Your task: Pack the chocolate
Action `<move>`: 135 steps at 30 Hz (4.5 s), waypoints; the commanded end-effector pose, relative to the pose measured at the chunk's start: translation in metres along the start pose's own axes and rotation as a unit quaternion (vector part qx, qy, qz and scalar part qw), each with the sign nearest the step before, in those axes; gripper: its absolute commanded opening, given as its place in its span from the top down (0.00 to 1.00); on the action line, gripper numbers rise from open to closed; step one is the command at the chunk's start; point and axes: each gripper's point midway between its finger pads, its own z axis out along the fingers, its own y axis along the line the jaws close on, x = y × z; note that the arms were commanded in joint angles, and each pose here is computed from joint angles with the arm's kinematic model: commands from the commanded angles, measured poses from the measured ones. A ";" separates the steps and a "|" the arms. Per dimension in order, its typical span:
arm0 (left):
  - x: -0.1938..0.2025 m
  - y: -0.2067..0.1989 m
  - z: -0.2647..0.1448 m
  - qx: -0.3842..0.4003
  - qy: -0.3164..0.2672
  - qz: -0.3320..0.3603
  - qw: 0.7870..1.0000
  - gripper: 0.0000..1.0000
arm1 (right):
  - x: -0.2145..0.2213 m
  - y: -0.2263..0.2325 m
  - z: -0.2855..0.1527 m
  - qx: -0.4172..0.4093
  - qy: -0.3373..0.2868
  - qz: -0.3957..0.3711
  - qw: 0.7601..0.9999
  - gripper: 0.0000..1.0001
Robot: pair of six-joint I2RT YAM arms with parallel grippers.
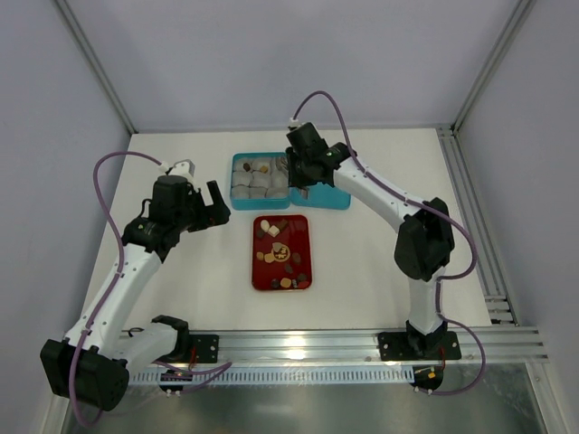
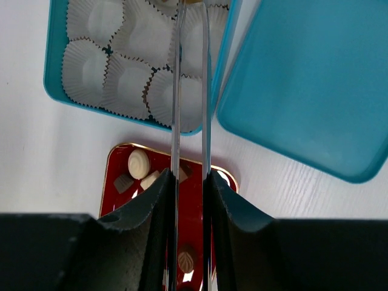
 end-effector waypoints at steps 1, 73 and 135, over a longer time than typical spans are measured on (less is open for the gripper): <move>-0.002 0.001 0.001 0.000 -0.003 -0.001 1.000 0.00 | -0.038 0.014 -0.008 -0.018 -0.045 -0.007 0.999 0.73; -0.003 0.000 0.000 0.002 -0.005 0.000 1.000 0.00 | 0.100 -0.003 -0.156 -0.048 -0.014 -0.034 0.998 0.61; 0.000 0.002 0.004 -0.002 0.002 -0.001 1.000 0.00 | 0.193 0.009 -0.168 -0.020 0.073 -0.078 0.994 0.61</move>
